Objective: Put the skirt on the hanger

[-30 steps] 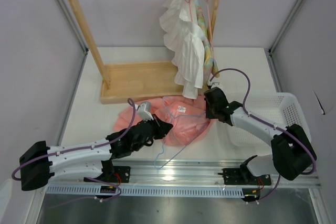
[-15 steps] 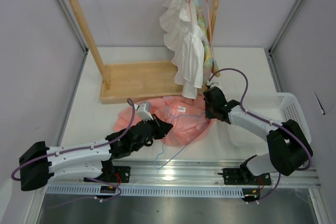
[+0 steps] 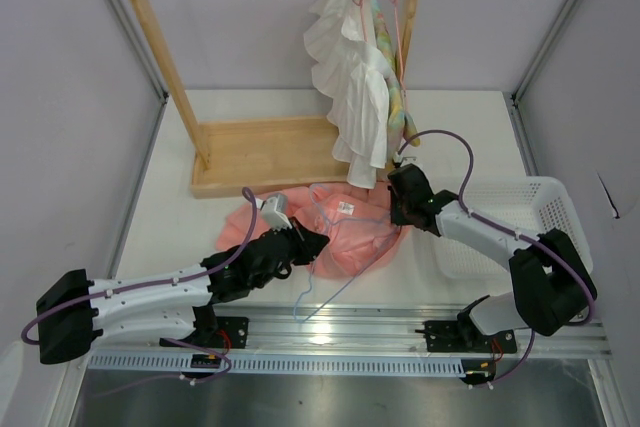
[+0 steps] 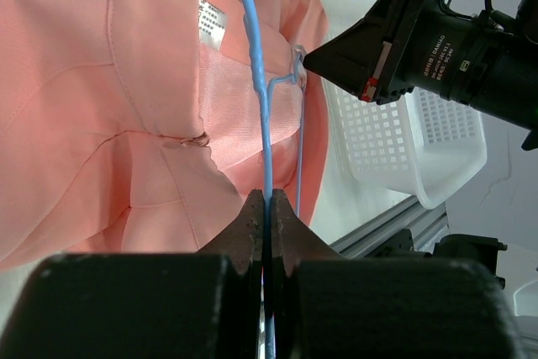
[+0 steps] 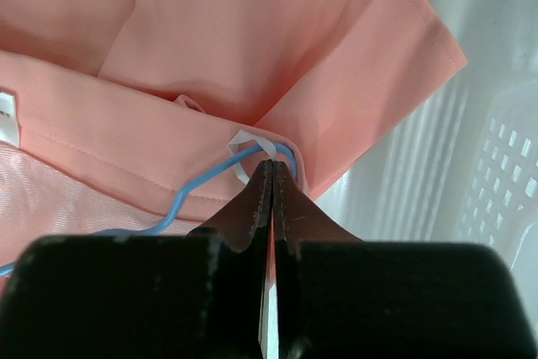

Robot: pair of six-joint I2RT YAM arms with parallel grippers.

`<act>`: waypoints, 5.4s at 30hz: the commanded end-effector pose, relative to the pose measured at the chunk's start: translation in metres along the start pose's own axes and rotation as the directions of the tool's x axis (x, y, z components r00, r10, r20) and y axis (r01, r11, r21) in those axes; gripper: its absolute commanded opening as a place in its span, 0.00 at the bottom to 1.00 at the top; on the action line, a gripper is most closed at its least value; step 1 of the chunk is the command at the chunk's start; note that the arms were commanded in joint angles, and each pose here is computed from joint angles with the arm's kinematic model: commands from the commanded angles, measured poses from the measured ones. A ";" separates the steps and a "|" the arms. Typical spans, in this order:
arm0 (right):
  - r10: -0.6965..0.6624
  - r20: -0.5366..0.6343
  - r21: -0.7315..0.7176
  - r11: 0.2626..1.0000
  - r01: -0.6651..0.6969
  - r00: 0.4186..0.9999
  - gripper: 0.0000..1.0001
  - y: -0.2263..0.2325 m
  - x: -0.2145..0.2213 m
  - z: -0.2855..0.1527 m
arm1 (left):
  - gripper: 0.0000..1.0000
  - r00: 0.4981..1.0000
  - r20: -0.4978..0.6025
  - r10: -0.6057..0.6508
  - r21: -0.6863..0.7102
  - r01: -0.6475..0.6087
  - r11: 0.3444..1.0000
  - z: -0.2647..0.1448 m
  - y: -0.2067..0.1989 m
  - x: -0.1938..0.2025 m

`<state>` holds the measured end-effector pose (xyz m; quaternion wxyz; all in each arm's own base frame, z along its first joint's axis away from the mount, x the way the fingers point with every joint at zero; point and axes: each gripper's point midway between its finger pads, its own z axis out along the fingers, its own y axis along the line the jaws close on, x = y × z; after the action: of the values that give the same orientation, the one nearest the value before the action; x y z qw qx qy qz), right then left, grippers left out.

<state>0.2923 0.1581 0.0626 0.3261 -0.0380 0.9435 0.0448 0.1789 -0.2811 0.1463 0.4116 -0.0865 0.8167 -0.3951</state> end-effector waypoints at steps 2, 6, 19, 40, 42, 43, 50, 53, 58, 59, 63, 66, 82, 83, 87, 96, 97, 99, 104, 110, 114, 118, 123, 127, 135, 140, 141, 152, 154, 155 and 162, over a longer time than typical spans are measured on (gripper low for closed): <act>0.035 0.082 -0.060 0.998 -0.030 0.996 0.00 0.015 -0.027 -0.019 | 0.00 0.998 0.058 0.001 0.069 -0.005 0.998 0.000 -0.019 -0.013; 0.044 0.096 -0.072 0.997 -0.037 0.994 0.00 0.018 -0.029 -0.027 | 0.00 0.998 0.064 0.004 0.087 -0.009 0.996 0.001 -0.022 -0.014; 0.054 0.114 -0.094 0.995 -0.043 0.992 0.00 0.023 -0.038 -0.045 | 0.00 0.998 0.068 0.008 0.140 -0.018 0.990 0.009 -0.028 -0.005; 0.053 0.065 0.101 0.993 -0.060 0.996 0.23 -0.013 -0.018 -0.028 | 0.00 0.998 0.002 0.057 0.097 -0.057 0.994 0.026 -0.028 0.014; 0.061 0.070 0.100 0.993 -0.067 0.996 0.22 -0.015 -0.017 -0.025 | 0.00 0.998 -0.001 0.061 0.100 -0.060 0.993 0.025 -0.029 0.014; 0.062 0.057 0.105 0.992 -0.068 0.996 0.22 -0.016 -0.013 -0.021 | 0.00 0.998 -0.001 0.063 0.094 -0.063 0.994 0.024 -0.028 0.014; 0.081 0.036 0.134 0.987 -0.086 0.996 0.21 -0.023 -0.004 -0.007 | 0.00 0.996 -0.020 0.086 0.057 -0.085 0.995 0.021 -0.021 0.014; 0.087 0.020 0.151 0.984 -0.089 0.996 0.20 -0.025 0.003 -0.002 | 0.00 0.996 -0.025 0.089 0.052 -0.088 0.995 0.020 -0.020 0.015; 0.097 0.008 0.151 0.984 -0.097 0.995 0.20 -0.025 0.010 0.004 | 0.00 0.996 -0.026 0.091 0.049 -0.089 0.995 0.018 -0.019 0.014; 0.099 0.016 0.147 0.984 -0.100 0.995 0.20 -0.024 0.009 0.005 | 0.00 0.996 -0.022 0.088 0.051 -0.087 0.995 0.018 -0.020 0.013; 0.095 0.010 0.153 0.984 -0.095 0.995 0.20 -0.025 0.012 0.008 | 0.00 0.995 -0.030 0.091 0.050 -0.090 0.995 0.019 -0.018 0.016; 0.098 0.012 0.147 0.984 -0.099 0.995 0.20 -0.023 0.012 0.010 | 0.00 0.995 -0.033 0.093 0.049 -0.091 0.995 0.018 -0.017 0.016; 0.085 0.067 0.105 0.990 -0.092 0.994 0.00 -0.004 -0.012 -0.012 | 0.00 0.992 -0.060 0.112 0.053 -0.109 0.993 0.021 -0.017 0.023; 0.089 0.070 0.102 0.990 -0.096 0.994 0.00 -0.004 -0.014 -0.013 | 0.00 0.992 -0.060 0.108 0.059 -0.105 0.993 0.022 -0.019 0.023; 0.087 0.072 0.089 0.992 -0.093 0.994 0.00 -0.001 -0.014 -0.017 | 0.00 0.992 -0.065 0.111 0.059 -0.107 0.992 0.023 -0.020 0.025; 0.079 0.079 0.076 0.993 -0.085 0.994 0.00 0.005 -0.017 -0.025 | 0.00 0.990 -0.075 0.119 0.080 -0.113 0.990 0.027 -0.025 0.028; 0.079 0.084 0.078 0.993 -0.085 0.993 0.00 0.004 -0.019 -0.026 | 0.00 0.990 -0.073 0.117 0.084 -0.111 0.990 0.027 -0.026 0.028; 0.081 0.088 0.067 0.994 -0.087 0.993 0.00 0.006 -0.020 -0.029 | 0.00 0.990 -0.073 0.120 0.084 -0.114 0.990 0.028 -0.027 0.028; 0.075 0.073 0.083 0.993 -0.081 0.994 0.00 0.002 -0.014 -0.032 | 0.00 0.989 -0.065 0.135 0.087 -0.130 0.988 0.033 -0.032 0.026; 0.062 0.054 0.164 0.984 -0.070 0.997 0.00 -0.013 -0.007 -0.033 | 0.00 0.980 -0.110 0.168 0.027 -0.166 0.986 0.044 -0.023 0.037; 0.065 0.057 0.161 0.984 -0.073 0.996 0.00 -0.015 -0.004 -0.036 | 0.00 0.979 -0.118 0.167 0.018 -0.166 0.986 0.049 -0.020 0.042; 0.062 0.065 0.168 0.983 -0.072 0.996 0.00 -0.019 -0.008 -0.039 | 0.00 0.980 -0.117 0.163 0.022 -0.162 0.987 0.054 -0.022 0.045; 0.055 0.061 0.190 0.980 -0.066 0.997 0.00 -0.025 -0.008 -0.042 | 0.00 0.975 -0.126 0.184 0.019 -0.183 0.983 0.059 -0.021 0.050; 0.050 0.044 0.202 0.978 -0.057 0.998 0.00 -0.028 -0.003 -0.039 | 0.00 0.965 -0.095 0.245 -0.034 -0.250 0.968 0.059 -0.017 0.044; 0.047 0.021 0.189 0.981 -0.050 0.999 0.08 -0.026 0.003 -0.036 | 0.00 0.966 -0.091 0.242 -0.191 -0.256 0.948 0.050 0.026 0.026; 0.046 0.005 0.187 0.981 -0.046 0.999 0.24 -0.022 0.005 -0.030 | 0.00 0.952 -0.142 0.271 -0.186 -0.295 0.937 0.052 0.030 0.032; 0.042 0.004 0.189 0.981 -0.042 0.999 0.25 -0.021 0.006 -0.030 | 0.00 0.948 -0.157 0.278 -0.183 -0.305 0.935 0.056 0.025 0.034; 0.023 -0.001 0.199 0.980 -0.022 1.000 0.38 -0.021 0.003 -0.029 | 0.00 0.895 -0.333 0.297 -0.020 -0.322 0.947 0.070 0.010 0.083; 0.024 -0.001 0.201 0.979 -0.023 1.000 0.38 -0.022 0.004 -0.030 | 0.00 0.917 -0.323 0.234 -0.001 -0.248 0.969 0.067 0.004 0.079; 0.023 -0.001 0.199 0.980 -0.022 1.000 0.38 -0.021 0.003 -0.030 | 0.00 0.920 -0.330 0.213 -0.015 -0.231 0.973 0.060 0.016 0.080; 0.022 -0.003 0.178 0.984 -0.021 1.000 0.37 -0.016 0.004 -0.032 | 0.00 0.947 -0.313 0.069 -0.136 -0.116 0.984 0.050 0.064 0.053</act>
<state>0.2629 0.1299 0.0671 0.3042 0.0012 0.9514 -0.0483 0.1923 -0.3125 0.0604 0.3091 0.0130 0.8899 -0.3353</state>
